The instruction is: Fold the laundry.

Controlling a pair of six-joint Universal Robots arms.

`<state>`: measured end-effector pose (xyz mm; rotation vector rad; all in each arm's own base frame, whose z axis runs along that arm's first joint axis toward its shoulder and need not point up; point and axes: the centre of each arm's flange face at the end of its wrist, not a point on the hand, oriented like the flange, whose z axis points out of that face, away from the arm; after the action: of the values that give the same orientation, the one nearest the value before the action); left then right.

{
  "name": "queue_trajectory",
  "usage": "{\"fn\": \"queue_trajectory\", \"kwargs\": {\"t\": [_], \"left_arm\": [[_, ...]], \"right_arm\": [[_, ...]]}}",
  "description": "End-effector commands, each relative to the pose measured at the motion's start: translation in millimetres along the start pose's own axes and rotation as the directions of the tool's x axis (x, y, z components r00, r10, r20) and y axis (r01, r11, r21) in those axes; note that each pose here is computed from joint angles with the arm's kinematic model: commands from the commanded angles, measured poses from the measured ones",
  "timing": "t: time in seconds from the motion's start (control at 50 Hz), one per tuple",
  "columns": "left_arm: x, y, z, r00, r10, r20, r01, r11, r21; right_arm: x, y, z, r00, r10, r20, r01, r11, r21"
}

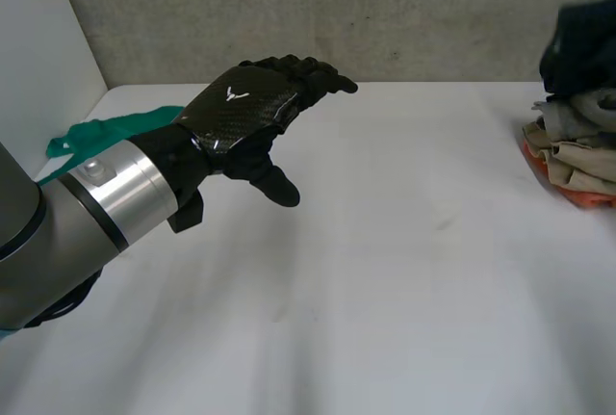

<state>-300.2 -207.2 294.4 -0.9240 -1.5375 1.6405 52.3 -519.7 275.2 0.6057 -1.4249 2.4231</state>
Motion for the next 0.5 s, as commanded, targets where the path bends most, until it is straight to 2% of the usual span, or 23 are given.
{"fn": "queue_trajectory", "kwargs": {"t": [0.02, 0.18, 0.32, 0.5], "left_arm": [[0.4, 1.3, 0.2, 1.000, -0.002, -0.001, 0.002, 1.000, -0.004], [0.7, 3.4, -0.8, 1.000, -0.006, -0.001, 0.006, 1.000, -0.009], [0.8, 3.8, -1.3, 1.000, -0.006, 0.000, 0.006, 1.000, -0.010], [1.2, 5.1, -1.7, 1.000, -0.011, 0.000, 0.011, 1.000, -0.014]], "right_arm": [[6.1, 77.9, -41.0, 0.996, 0.034, 0.085, -0.021, 0.989, -0.149], [10.0, 90.2, -62.1, 0.990, 0.055, 0.128, -0.032, 0.983, -0.179], [13.5, 77.5, -60.0, 0.991, 0.052, 0.127, -0.031, 0.986, -0.161], [10.3, 90.7, -64.8, 0.992, 0.055, 0.111, -0.034, 0.983, -0.179]]}}
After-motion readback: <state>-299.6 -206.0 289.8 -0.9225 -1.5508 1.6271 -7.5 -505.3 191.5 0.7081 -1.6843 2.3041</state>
